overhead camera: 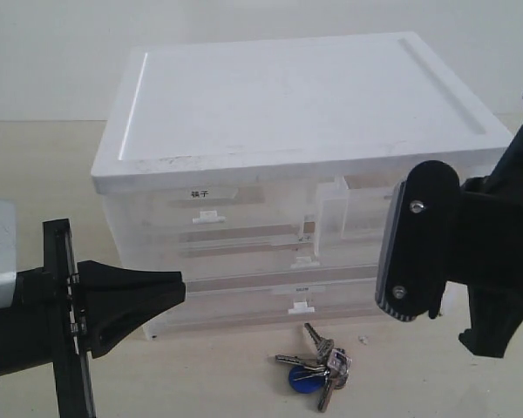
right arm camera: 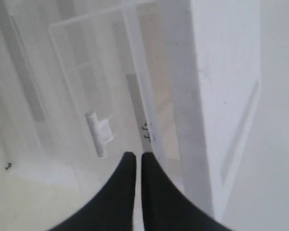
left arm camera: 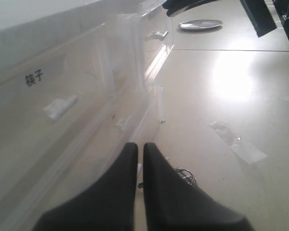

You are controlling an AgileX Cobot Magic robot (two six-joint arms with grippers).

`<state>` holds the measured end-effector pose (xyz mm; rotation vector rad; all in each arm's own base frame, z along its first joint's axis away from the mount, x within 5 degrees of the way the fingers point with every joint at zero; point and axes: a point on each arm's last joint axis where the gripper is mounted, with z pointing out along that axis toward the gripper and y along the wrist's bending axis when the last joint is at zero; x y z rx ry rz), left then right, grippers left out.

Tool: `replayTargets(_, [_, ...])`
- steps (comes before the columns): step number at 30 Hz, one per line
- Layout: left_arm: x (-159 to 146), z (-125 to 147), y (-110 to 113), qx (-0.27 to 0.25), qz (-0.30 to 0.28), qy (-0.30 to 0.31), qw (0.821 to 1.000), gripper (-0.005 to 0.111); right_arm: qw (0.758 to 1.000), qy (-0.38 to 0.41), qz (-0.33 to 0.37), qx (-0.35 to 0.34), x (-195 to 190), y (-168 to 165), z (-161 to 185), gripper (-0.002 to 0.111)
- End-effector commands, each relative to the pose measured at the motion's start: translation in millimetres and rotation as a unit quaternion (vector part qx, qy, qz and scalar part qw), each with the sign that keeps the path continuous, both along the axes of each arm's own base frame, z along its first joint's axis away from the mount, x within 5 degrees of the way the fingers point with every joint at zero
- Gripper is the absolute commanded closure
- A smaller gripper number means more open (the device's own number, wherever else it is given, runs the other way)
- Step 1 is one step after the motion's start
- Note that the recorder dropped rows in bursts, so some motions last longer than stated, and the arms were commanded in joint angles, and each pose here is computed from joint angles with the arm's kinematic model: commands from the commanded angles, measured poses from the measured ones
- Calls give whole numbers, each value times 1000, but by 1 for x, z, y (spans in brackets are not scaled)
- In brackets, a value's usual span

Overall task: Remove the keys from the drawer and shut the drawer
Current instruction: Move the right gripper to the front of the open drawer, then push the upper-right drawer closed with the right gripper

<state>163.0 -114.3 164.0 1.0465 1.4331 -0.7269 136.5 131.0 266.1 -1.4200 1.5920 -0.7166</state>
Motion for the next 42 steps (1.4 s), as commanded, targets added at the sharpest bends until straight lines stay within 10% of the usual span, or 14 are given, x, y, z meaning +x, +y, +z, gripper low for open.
replayTargets(1, [0, 1, -1, -4, -5, 0, 1000, 102, 999, -45, 8, 10, 4, 3, 7, 107])
replayTargets(16, [0, 1, -1, -4, -5, 0, 1000, 102, 991, -22, 72, 114, -15, 13, 17, 107])
replayTargets(26, [0, 1, -1, -4, -5, 0, 1000, 102, 997, -41, 68, -3, -10, 15, -10, 107])
replayTargets(42, [0, 1, -1, -4, -5, 0, 1000, 102, 998, -54, 33, 23, 31, 4, -17, 107])
